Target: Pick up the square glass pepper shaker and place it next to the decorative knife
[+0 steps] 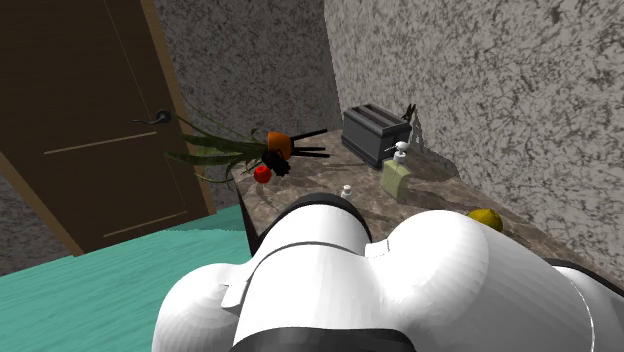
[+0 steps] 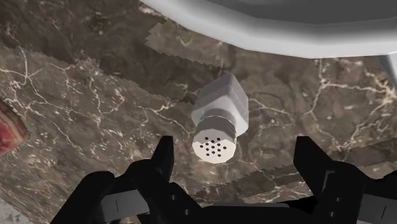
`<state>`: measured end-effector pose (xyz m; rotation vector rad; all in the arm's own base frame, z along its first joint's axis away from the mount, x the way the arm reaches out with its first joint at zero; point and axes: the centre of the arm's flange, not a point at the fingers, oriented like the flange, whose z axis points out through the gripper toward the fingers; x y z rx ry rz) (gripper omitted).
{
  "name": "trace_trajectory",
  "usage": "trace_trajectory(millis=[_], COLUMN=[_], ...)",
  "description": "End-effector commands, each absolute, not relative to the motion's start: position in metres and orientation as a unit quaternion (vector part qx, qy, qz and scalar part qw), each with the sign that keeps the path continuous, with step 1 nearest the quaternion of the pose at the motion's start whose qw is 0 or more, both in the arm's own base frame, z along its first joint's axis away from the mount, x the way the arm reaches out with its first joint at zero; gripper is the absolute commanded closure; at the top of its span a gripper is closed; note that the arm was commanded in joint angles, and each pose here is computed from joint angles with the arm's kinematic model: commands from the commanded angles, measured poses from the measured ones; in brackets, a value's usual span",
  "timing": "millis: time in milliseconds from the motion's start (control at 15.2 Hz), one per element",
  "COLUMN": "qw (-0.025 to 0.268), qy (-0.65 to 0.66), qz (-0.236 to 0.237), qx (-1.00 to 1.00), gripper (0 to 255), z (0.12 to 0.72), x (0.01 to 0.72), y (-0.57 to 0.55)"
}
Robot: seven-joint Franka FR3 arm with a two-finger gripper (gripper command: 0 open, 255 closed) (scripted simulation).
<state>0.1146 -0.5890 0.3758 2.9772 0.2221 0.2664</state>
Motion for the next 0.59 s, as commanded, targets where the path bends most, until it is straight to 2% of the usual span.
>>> trace_trajectory(millis=[0,330,528], qw=[0.072,0.072,0.072], qy=[0.074,0.074,0.074], qz=[0.089,0.089,0.089], qx=[0.991,0.991,0.991], gripper=[0,0,0], z=[0.376,0.425,0.425], x=[0.115,0.105,0.105], y=[-0.589,-0.583,-0.583])
